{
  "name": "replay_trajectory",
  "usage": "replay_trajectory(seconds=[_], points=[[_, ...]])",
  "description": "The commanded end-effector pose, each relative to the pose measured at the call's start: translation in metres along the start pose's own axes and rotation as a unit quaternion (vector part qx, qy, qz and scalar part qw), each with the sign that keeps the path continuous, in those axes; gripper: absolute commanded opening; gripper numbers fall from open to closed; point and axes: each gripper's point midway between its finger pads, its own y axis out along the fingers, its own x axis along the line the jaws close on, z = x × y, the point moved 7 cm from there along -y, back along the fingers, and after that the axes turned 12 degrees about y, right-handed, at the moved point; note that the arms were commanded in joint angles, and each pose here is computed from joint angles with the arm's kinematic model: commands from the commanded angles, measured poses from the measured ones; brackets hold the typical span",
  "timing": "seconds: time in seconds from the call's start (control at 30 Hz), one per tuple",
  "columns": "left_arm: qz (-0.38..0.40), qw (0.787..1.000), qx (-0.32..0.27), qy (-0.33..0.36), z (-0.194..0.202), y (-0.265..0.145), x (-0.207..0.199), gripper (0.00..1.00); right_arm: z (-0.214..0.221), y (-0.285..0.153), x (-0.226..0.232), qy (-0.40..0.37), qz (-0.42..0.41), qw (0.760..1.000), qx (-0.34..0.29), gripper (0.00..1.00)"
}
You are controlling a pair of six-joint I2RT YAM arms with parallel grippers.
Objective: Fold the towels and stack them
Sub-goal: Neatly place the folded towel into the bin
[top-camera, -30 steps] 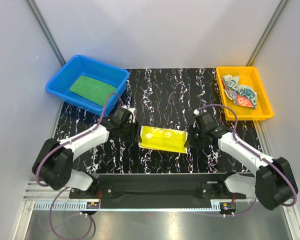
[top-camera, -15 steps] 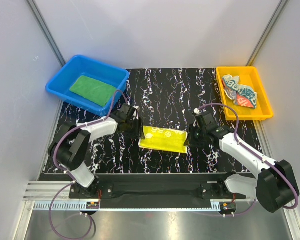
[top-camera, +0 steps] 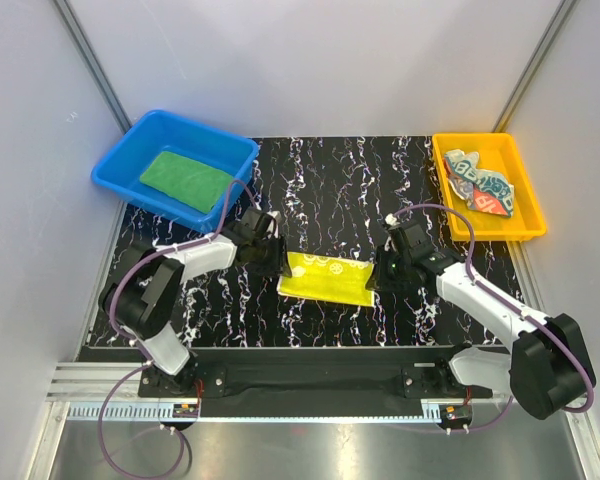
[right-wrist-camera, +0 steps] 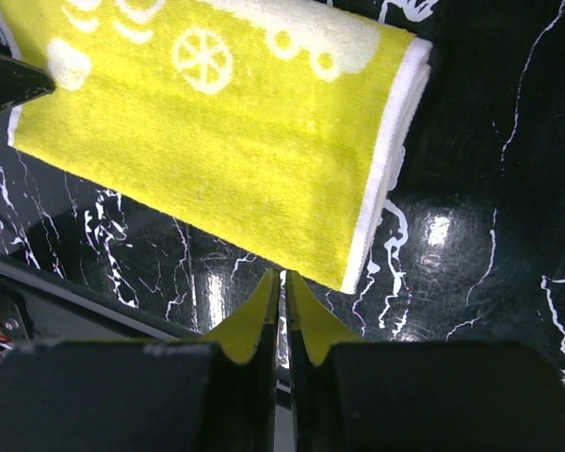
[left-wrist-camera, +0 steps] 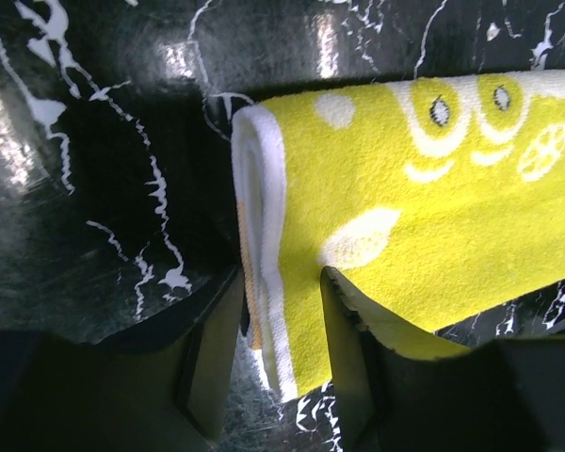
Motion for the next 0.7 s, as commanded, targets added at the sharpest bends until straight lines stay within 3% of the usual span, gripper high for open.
replay_trajectory(seconds=[0.0,0.13,0.37,0.67], points=[[0.0,1.0,0.03,-0.009,0.016,0.014,0.005,0.45,-0.012,-0.004,0.014,-0.015,-0.033,0.999,-0.018,0.12],[-0.002,0.999,0.042,-0.014,0.022,0.02,0.006,0.36,-0.01,-0.002,0.012,-0.019,-0.03,0.999,-0.016,0.12],[-0.02,0.999,0.045,-0.006,0.015,0.019,0.007,0.0,-0.011,-0.004,0.013,-0.026,-0.037,0.999,-0.021,0.12],[-0.058,0.998,0.003,0.032,-0.02,-0.016,0.0,0.0,-0.014,-0.007,0.013,-0.04,-0.031,0.998,-0.028,0.12]])
